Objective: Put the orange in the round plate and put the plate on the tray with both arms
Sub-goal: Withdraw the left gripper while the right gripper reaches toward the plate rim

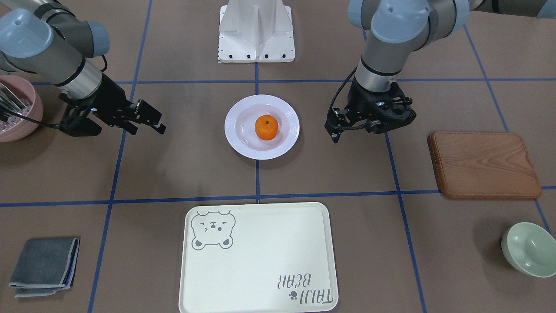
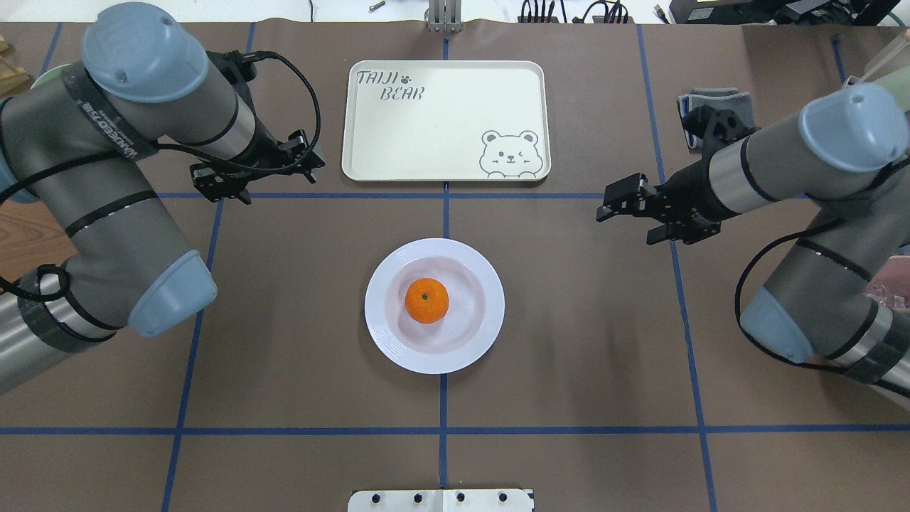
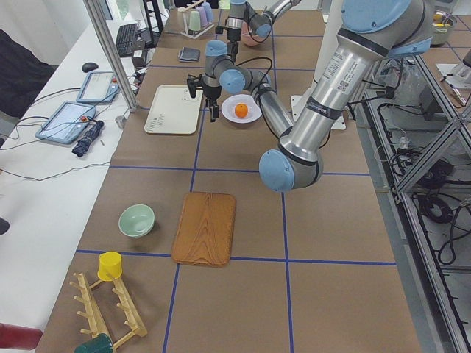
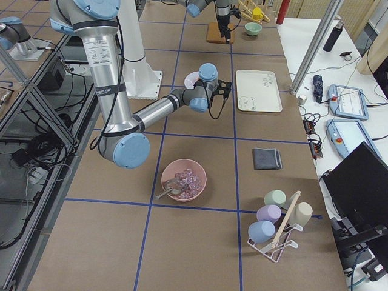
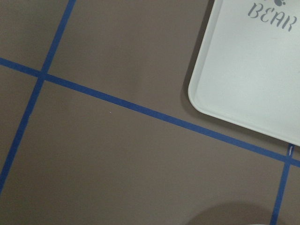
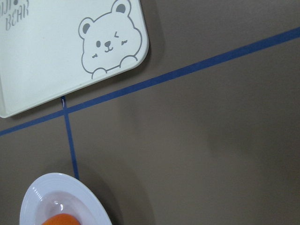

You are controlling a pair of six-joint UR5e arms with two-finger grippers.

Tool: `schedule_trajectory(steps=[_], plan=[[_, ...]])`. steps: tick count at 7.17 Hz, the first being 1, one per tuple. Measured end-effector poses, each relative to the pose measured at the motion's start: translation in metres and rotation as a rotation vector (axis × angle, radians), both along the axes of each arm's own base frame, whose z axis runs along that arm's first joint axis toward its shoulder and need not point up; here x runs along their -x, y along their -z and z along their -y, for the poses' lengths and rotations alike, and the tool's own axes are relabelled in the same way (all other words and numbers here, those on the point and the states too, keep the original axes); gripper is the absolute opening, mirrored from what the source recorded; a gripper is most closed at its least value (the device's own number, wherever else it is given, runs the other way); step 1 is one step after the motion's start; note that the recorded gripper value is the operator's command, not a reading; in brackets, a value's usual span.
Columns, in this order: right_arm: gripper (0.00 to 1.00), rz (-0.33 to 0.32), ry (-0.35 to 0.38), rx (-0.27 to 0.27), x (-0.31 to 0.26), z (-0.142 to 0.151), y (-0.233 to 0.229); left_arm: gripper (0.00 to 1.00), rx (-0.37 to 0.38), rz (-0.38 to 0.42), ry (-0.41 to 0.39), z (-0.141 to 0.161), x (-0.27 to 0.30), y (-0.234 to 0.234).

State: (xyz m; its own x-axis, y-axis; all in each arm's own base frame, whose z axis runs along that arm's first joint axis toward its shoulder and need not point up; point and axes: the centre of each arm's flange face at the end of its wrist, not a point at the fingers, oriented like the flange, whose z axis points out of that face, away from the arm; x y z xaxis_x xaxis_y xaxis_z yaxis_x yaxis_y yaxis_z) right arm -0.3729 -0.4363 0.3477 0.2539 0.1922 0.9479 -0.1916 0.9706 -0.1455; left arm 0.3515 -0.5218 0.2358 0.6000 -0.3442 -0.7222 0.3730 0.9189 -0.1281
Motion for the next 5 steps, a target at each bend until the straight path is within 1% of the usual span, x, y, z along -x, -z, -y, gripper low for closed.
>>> schedule_trajectory(steps=[1, 2, 3, 4, 5], plan=[[1.00, 0.069, -0.022, -0.036, 0.025, -0.015, -0.006, 0.99, -0.023, 0.015, 0.008, 0.012, 0.020, -0.006], [1.00, 0.139, -0.052, -0.061, 0.052, -0.032, -0.011, 0.99, -0.070, 0.045, -0.019, 0.021, 0.039, -0.016], [1.00, 0.200, -0.070, -0.067, 0.070, -0.047, -0.007, 0.99, -0.108, 0.075, -0.046, 0.026, 0.051, -0.029], [1.00, 0.238, -0.079, -0.065, 0.080, -0.055, 0.001, 0.99, -0.127, 0.101, -0.050, 0.029, 0.057, -0.038], [1.00, 0.259, -0.090, -0.069, 0.086, -0.058, 0.008, 0.99, -0.140, 0.127, -0.041, 0.031, 0.060, -0.044]])
